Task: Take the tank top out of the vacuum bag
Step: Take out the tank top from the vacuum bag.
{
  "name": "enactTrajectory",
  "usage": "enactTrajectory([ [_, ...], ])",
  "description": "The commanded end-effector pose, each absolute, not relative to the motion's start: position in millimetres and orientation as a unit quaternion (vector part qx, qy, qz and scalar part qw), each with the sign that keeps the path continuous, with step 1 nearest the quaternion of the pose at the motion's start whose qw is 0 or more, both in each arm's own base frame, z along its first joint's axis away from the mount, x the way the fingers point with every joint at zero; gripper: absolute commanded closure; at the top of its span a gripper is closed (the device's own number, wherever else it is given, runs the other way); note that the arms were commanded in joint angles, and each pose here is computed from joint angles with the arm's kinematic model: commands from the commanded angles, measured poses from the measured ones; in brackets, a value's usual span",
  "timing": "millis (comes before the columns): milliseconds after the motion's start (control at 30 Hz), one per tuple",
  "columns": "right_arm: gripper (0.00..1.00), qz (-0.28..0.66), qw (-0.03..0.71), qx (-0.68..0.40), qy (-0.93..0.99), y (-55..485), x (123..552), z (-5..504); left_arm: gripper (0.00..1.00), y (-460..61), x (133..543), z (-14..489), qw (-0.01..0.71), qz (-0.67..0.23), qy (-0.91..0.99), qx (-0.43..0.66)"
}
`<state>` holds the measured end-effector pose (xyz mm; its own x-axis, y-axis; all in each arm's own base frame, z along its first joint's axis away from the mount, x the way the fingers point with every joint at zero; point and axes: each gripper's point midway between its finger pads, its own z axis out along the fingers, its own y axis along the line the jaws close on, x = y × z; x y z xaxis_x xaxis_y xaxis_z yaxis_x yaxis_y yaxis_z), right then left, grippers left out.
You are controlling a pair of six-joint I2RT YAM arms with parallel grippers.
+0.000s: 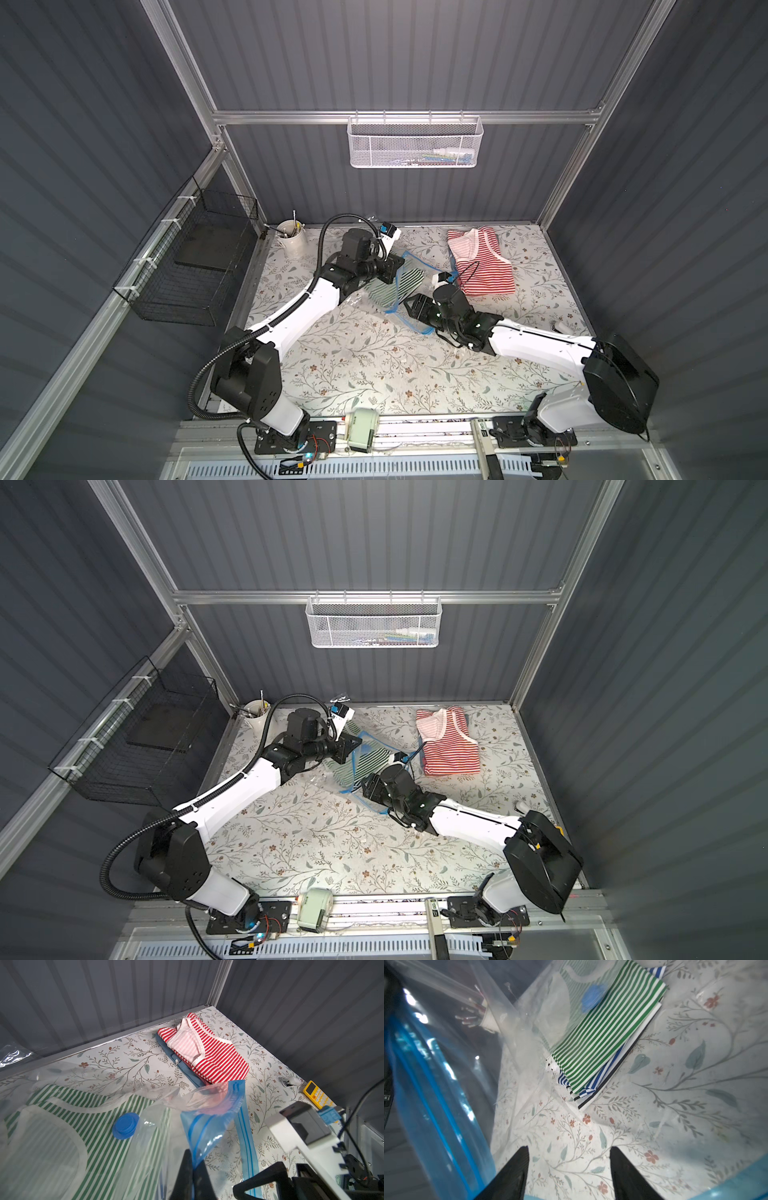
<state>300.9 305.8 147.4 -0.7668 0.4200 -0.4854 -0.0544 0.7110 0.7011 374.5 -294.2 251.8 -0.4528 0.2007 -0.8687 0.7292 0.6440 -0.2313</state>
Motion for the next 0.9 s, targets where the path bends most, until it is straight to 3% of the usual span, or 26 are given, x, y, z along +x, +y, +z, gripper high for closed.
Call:
enactTrajectory([
  [0,0.37,0.371,0.340,0.122,0.856,312,308,158,1.00,-294,370,269,0.456,-0.309,0.778,0.301],
  [333,0.43,0.370,0.301,0.139,0.868,340,318,136,1.00,-292,369,273,0.463,-0.307,0.776,0.297],
  [600,0.40,0.361,0.259,0.228,0.866,342,329,106,1.00,-296,365,274,0.462,-0.323,0.767,0.306],
  [867,0.49,0.382,0.231,0.261,0.856,350,355,83,1.00,-297,362,279,0.468,-0.330,0.759,0.310],
])
